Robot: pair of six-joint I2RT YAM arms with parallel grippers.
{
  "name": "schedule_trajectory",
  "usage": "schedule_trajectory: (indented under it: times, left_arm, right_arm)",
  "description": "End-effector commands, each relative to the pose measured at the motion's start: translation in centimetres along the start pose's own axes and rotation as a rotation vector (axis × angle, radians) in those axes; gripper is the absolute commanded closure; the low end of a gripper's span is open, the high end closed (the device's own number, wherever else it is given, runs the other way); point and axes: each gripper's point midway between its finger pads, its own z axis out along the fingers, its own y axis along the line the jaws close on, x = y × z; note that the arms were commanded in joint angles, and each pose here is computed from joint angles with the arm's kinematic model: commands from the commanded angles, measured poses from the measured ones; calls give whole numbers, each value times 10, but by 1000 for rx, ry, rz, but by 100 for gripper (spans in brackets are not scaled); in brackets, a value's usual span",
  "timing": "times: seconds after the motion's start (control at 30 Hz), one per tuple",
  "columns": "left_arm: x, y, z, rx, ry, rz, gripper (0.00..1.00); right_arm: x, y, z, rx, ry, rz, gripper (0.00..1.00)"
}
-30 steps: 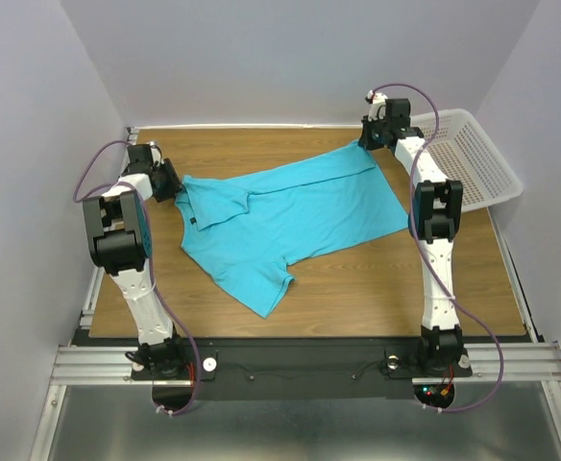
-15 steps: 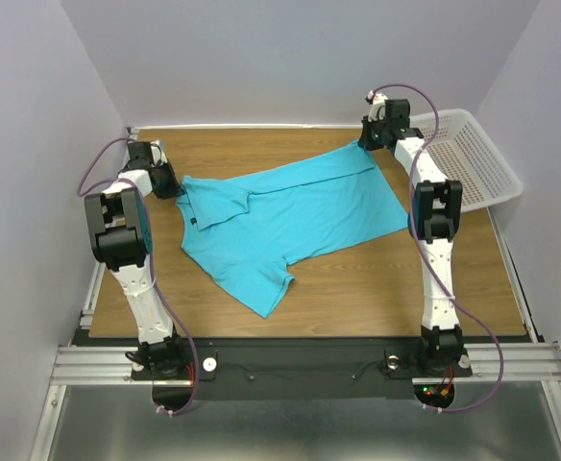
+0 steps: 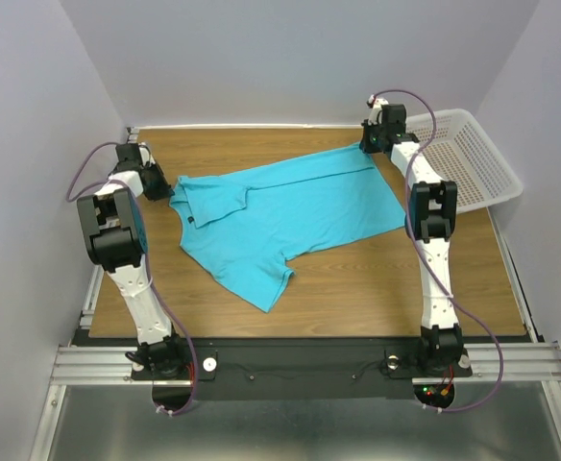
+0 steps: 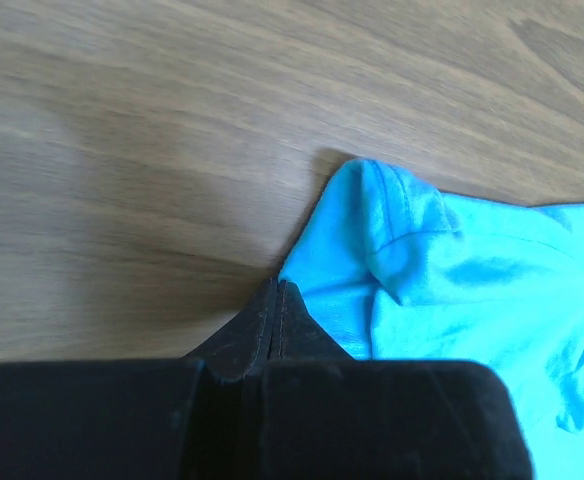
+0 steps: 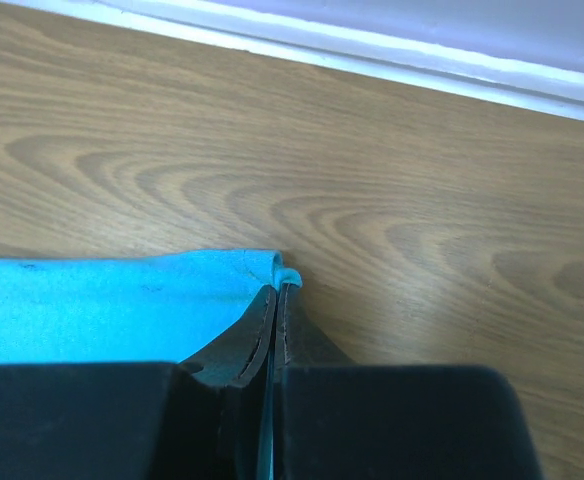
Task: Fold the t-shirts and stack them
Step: Fold the tshirt
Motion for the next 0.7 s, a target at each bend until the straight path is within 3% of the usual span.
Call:
schedule_trajectory:
  times: [0.0, 0.67]
  left_arm:
    - [-33, 2, -12, -38, -72, 9, 100]
    - [-47, 15, 7, -101, -107, -55, 99]
  right_arm:
    - [-44, -9, -5, 78, -137, 2, 99]
    - [-46, -19, -4, 136, -179, 29, 99]
